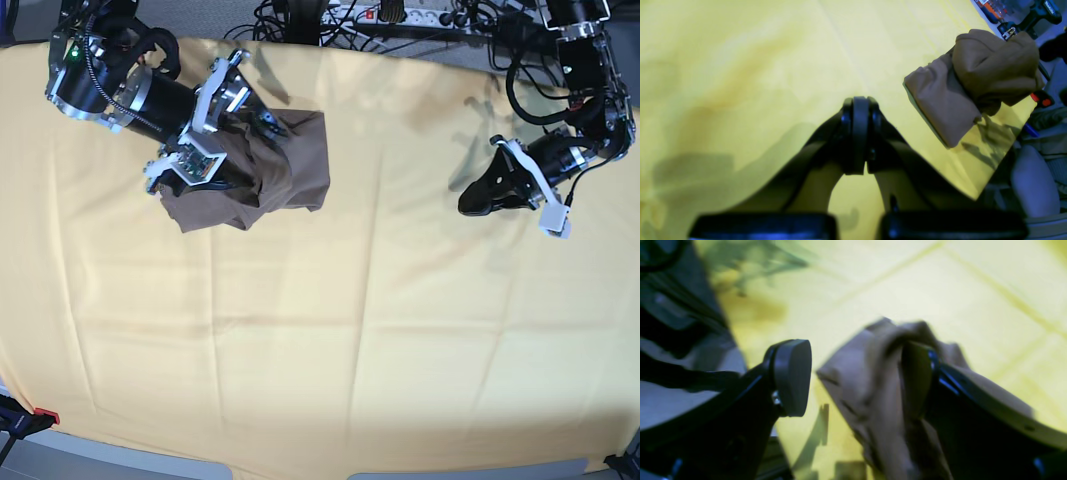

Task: Fold the T-shirt properly
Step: 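Fold the held shirt end over onto the bundle with the right gripper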

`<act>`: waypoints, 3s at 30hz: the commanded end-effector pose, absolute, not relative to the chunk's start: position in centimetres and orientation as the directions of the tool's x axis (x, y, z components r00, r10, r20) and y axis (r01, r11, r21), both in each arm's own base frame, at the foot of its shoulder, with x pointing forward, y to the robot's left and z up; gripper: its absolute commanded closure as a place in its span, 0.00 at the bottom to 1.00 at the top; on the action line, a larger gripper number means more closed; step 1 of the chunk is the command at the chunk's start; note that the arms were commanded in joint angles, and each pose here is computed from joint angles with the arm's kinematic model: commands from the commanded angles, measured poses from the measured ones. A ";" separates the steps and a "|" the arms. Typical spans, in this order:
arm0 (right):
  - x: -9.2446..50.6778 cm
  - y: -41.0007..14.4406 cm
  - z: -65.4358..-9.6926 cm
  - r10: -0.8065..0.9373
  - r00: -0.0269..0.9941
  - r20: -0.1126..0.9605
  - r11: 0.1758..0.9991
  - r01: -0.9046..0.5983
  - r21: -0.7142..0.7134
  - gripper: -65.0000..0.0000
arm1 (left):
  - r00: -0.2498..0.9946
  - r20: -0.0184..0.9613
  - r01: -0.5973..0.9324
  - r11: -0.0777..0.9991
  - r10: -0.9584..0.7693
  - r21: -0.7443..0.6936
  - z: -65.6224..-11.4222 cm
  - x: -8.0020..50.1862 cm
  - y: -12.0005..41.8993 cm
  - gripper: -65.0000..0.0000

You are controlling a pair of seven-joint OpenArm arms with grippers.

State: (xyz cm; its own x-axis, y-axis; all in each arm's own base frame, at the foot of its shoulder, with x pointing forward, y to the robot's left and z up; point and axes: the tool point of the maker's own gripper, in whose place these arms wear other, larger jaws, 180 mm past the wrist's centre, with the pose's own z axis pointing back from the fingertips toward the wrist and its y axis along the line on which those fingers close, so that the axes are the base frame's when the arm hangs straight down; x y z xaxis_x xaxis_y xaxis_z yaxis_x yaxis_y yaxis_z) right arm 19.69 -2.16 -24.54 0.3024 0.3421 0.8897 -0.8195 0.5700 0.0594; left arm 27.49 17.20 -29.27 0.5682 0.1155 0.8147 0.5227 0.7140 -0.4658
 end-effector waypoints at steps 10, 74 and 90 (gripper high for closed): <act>16.6 2.5 -24.5 0.367 0.253 0.895 0.414 -0.906 0.087 0.33 | 0.530 0.839 0.545 0.709 0.122 -0.447 -28.0 27.8 17.4 1.00; 22.0 -6.4 -24.9 0.310 0.380 0.872 0.669 -0.738 0.083 0.50 | 0.553 0.823 0.530 0.709 0.127 -0.465 -28.8 27.0 17.4 1.00; 22.8 -5.9 -24.7 0.315 0.335 0.888 0.679 -0.733 0.036 1.00 | 0.552 0.824 0.530 0.709 0.127 -0.465 -28.8 27.0 17.4 1.00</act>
